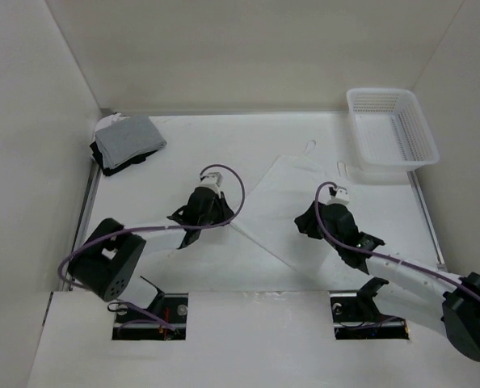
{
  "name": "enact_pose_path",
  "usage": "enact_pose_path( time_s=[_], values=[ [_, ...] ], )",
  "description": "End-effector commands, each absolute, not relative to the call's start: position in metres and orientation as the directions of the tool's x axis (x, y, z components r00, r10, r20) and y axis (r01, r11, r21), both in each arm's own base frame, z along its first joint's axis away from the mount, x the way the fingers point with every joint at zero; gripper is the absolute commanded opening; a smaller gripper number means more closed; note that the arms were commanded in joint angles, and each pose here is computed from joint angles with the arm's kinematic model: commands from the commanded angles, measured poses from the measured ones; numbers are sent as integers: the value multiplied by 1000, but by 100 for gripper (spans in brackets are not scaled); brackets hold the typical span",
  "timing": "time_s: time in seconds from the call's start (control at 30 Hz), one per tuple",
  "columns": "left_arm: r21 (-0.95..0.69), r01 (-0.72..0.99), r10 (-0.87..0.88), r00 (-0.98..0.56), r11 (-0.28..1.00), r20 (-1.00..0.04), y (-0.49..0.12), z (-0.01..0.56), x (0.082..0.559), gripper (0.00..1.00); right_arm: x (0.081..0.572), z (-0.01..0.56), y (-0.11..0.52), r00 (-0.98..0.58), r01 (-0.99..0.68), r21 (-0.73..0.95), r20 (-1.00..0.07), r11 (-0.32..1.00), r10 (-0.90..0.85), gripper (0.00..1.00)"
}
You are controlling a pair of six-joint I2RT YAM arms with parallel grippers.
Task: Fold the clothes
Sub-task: Flatten the tank top out
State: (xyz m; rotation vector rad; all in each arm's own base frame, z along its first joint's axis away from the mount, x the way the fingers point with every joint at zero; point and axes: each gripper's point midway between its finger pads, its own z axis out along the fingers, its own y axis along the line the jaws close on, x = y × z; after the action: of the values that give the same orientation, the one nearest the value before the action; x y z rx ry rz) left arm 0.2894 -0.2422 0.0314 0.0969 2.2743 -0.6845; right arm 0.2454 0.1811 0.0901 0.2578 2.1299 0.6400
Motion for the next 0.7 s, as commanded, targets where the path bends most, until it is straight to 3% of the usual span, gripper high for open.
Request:
enact_pose_path(
  time_s=[0.0,0.13,0.3,0.37,0.4,0.5,0.67],
  values=[
    [-501,125,-334,-604,857,-723,-199,74,309,3,276,96,177,-557,1,542,-698,841,450,43],
    [-548,-52,-485,-541,835,-687,-146,70,293,3,303,89,196,-594,-2,503,-696,864,404,29],
    [-610,-220,-631,-471,761,-617,-103,52,265,5,315,72,214,-637,2,445,-690,896,344,24],
    [-628,-243,-659,-450,740,-603,-96,49,257,5,314,77,206,-606,15,420,-718,907,343,28],
    [-635,-263,-677,-429,727,-598,-88,47,253,6,311,81,197,-579,31,397,-741,917,340,38],
    [-635,-305,-700,-406,710,-587,-77,46,249,6,307,80,176,-567,94,349,-751,932,338,47],
    [-660,-317,-728,-386,681,-566,-75,44,245,6,315,62,149,-599,198,269,-728,942,334,47]
  ],
)
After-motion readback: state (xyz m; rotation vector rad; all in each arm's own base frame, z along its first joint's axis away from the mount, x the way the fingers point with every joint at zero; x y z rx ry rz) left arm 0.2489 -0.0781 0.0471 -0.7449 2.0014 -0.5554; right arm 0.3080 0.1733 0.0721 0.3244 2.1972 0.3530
